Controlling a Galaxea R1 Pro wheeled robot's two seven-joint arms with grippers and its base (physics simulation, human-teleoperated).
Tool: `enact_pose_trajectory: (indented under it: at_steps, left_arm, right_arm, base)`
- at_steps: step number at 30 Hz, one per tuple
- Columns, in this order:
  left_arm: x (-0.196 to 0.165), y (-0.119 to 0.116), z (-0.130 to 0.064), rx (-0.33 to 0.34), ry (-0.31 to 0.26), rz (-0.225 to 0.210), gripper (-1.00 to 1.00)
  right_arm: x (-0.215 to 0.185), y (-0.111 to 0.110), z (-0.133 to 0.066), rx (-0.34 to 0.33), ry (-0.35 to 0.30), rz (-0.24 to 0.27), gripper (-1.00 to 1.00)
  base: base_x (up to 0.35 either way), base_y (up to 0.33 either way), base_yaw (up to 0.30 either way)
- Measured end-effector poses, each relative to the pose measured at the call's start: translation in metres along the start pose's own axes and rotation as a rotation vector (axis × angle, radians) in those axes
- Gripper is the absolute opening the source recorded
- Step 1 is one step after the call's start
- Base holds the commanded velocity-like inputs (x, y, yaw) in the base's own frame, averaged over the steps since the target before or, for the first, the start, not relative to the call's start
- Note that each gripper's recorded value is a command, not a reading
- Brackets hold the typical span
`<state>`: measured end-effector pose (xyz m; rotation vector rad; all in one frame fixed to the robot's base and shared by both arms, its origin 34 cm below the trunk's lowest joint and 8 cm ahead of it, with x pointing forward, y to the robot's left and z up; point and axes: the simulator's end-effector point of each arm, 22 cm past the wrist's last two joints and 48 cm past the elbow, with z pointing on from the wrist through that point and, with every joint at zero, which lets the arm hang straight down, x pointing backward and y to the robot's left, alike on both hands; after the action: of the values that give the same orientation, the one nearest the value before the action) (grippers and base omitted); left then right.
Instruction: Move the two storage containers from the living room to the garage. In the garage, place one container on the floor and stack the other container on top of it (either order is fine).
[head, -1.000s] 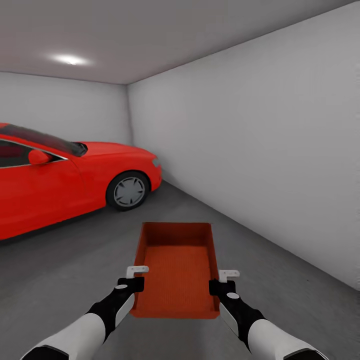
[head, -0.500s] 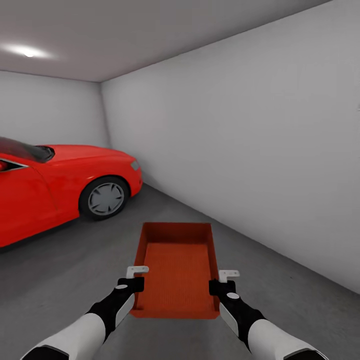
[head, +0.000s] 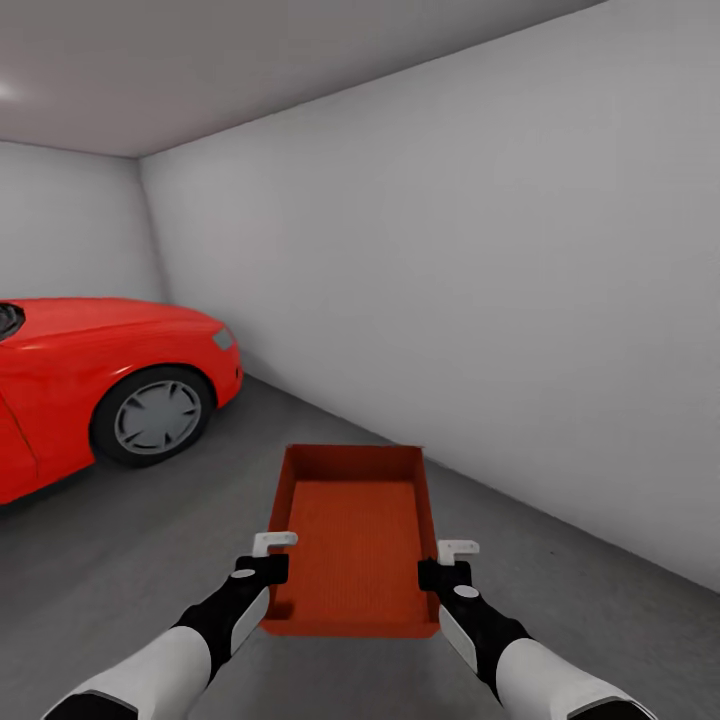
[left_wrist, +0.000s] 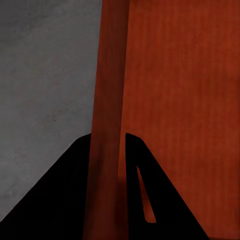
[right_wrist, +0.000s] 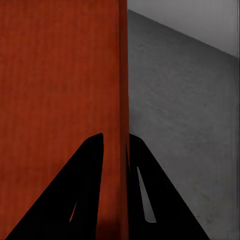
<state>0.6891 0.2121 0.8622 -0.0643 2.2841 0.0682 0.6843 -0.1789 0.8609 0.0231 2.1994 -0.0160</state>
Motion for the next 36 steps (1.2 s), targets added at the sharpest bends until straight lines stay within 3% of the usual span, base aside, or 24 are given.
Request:
enact_pose_trajectory:
  at_steps: [36]
  left_arm:
    - [-0.0016,-0.0008,0.0001,0.001,-0.004,-0.002,-1.0]
  right_arm:
    - [-0.0013,-0.0006,0.0005,-0.002,-0.003,0.0,-1.0]
  base:
    - [0.314,0.03,-0.243]
